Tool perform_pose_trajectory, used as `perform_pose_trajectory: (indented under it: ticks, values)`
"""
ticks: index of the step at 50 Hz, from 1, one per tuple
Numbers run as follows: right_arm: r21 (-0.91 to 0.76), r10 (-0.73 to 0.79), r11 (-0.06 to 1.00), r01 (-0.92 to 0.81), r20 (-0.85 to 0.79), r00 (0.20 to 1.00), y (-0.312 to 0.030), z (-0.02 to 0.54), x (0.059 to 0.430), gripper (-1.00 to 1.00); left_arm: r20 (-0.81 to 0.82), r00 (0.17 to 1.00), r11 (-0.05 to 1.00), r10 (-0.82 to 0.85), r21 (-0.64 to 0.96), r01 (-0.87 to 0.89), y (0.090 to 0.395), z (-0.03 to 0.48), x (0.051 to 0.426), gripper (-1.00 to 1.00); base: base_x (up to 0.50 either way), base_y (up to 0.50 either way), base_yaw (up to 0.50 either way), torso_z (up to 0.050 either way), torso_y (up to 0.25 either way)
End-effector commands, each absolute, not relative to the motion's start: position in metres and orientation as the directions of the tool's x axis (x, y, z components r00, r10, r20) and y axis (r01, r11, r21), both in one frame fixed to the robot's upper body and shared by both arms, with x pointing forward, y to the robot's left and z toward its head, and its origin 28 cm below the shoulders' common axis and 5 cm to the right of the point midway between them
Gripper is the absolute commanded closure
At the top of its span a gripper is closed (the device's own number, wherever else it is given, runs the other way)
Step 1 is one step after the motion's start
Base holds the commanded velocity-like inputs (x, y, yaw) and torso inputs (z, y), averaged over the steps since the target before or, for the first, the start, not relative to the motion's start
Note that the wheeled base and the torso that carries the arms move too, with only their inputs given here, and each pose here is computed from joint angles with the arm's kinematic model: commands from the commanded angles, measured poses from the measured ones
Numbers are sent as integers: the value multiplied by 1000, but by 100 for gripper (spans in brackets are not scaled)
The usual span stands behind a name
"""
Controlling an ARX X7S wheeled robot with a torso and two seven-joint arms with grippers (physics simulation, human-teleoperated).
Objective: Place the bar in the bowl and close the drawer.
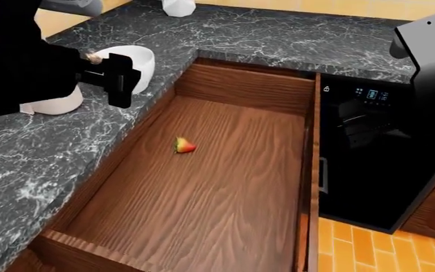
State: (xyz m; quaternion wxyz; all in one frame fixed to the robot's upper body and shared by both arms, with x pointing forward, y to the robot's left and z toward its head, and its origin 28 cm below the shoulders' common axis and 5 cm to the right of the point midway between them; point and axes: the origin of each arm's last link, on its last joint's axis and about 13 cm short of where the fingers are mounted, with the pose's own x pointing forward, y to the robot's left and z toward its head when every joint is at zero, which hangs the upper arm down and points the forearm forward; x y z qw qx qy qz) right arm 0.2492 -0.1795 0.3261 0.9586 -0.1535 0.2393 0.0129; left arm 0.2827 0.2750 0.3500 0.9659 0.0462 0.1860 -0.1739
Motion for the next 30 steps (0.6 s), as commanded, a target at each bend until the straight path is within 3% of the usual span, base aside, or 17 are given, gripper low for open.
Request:
perform_pose_trajectory:
  ticks: [1, 5, 20, 30]
  values:
    - [-287, -64, 954, -83, -468, 882, -179, 327, 250, -100, -377, 872, 938, -311, 26, 346, 276, 349, 283, -100, 430, -345, 0, 0, 0]
    - [-284, -66, 956, -78, -466, 882, -179, 326, 251, -100, -377, 874, 939, -307, 30, 343, 276, 349, 284, -100, 397, -325, 0, 0, 0]
    - [-284, -89, 957, -55, -469, 879, -182, 322, 252, -100, -380, 871, 938, -310, 27, 346, 275, 347, 285, -100, 0, 0, 0, 0, 1]
    - [-167, -100, 986, 16, -509, 855, -214, 311, 235, -100, -383, 869, 938, -312, 22, 346, 276, 346, 285, -100, 0, 0, 0, 0, 0]
